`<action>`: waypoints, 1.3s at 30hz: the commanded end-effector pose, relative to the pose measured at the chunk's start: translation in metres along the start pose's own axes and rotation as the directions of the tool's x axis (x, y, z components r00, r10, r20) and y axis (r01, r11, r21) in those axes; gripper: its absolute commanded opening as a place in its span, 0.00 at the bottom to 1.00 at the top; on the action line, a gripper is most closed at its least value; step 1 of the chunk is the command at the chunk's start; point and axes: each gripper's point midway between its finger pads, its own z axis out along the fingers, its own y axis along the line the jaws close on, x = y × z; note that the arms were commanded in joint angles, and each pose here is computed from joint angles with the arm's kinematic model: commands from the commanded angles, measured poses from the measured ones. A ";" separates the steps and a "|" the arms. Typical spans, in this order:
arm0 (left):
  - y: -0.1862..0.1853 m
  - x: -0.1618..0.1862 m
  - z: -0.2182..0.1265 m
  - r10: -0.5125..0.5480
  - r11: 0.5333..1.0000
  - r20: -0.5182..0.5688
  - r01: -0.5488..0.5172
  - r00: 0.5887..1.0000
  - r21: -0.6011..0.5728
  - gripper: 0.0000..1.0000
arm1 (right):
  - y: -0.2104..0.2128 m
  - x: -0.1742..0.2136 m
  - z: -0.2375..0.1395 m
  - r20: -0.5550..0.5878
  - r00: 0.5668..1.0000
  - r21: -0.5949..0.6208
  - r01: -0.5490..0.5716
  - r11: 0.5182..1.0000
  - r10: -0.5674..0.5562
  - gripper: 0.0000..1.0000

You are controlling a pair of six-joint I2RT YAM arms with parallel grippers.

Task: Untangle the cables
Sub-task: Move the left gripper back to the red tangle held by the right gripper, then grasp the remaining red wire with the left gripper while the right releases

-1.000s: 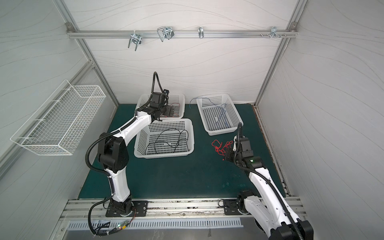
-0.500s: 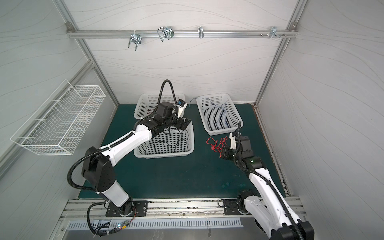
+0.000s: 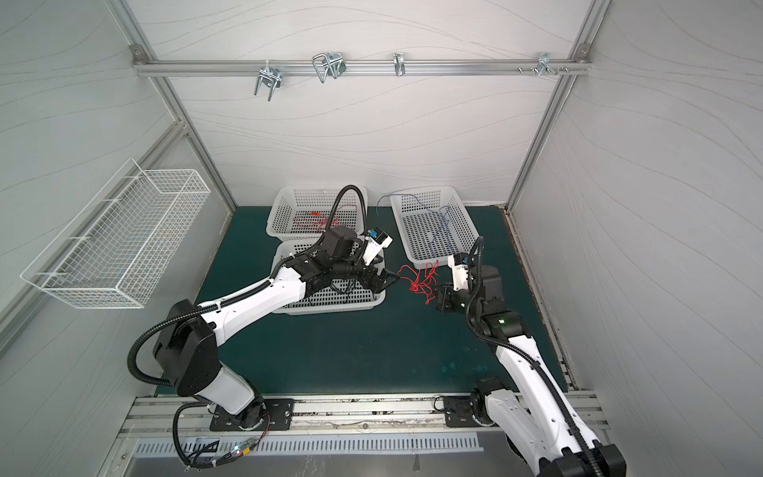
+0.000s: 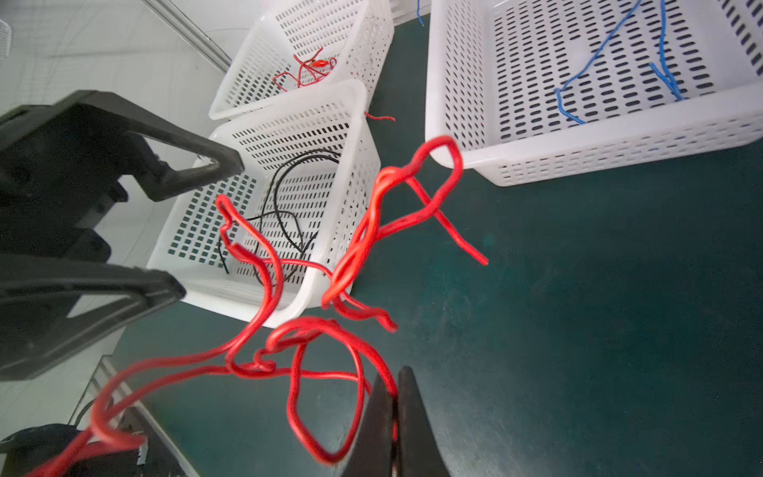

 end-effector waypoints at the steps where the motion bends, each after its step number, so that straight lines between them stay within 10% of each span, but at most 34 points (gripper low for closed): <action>1: -0.012 -0.029 -0.001 0.020 0.999 0.101 -0.024 0.995 0.037 0.91 | 0.022 -0.021 -0.004 0.054 0.997 -0.092 0.056 0.994 -0.051 0.00; 7: -0.013 -0.030 0.014 0.028 1.000 0.083 -0.028 0.996 -0.005 0.73 | 0.028 -0.023 -0.006 0.058 0.997 -0.115 0.061 0.991 -0.055 0.00; 16: 0.002 -0.032 0.018 -0.011 0.995 0.083 0.019 0.996 -0.096 0.00 | 0.019 -0.018 -0.011 0.064 0.997 -0.057 0.049 0.997 -0.045 0.00; 39: 0.078 -0.031 -0.047 -0.031 0.858 0.146 0.101 0.989 -0.504 0.00 | -0.091 0.026 -0.034 -0.033 0.993 0.530 -0.077 0.844 0.112 0.00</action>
